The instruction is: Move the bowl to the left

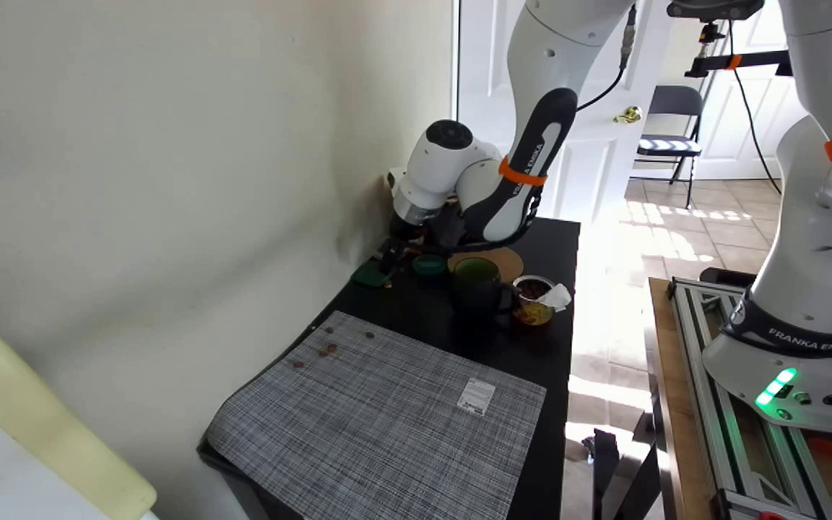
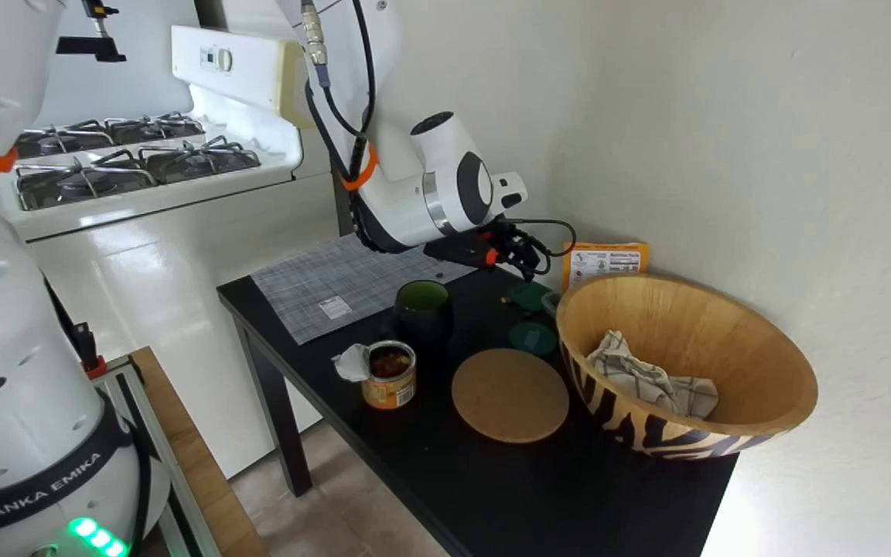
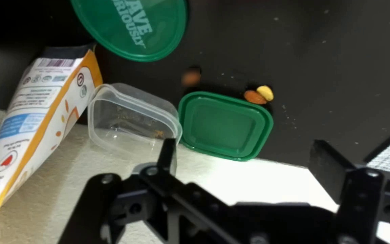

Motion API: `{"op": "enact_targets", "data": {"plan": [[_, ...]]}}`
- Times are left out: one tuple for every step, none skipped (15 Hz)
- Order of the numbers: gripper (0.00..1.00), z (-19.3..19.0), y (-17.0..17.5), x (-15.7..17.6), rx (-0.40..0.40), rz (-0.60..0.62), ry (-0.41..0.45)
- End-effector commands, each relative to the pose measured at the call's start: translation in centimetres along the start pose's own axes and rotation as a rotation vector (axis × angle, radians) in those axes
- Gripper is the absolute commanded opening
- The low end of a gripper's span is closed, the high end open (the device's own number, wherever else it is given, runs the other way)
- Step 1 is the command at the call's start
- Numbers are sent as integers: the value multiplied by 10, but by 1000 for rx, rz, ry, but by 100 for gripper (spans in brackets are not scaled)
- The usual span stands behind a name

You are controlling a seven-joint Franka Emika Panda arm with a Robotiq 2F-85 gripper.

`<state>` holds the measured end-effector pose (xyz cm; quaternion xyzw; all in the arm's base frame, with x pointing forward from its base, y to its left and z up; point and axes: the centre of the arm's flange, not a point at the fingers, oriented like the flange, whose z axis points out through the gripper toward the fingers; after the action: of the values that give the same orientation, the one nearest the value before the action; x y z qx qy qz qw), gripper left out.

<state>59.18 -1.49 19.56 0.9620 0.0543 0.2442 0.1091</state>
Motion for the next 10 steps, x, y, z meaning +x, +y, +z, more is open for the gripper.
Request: {"op": "enact_targets", "data": {"plan": [[100,44,-3,-7,-52,11,42],[100,54,-3,-7,-60,4,40],[100,61,-3,-6,-61,-3,34],[100,68,-5,-8,-66,-9,25],[100,76,-7,-9,-66,-13,20],[100,82,-7,-8,-74,-17,15],[100,87,-7,-9,-82,-18,12],[100,88,-6,-8,-93,-17,16],[100,85,-5,-5,-105,-18,25],[100,83,-4,-3,-110,-17,32]]}}
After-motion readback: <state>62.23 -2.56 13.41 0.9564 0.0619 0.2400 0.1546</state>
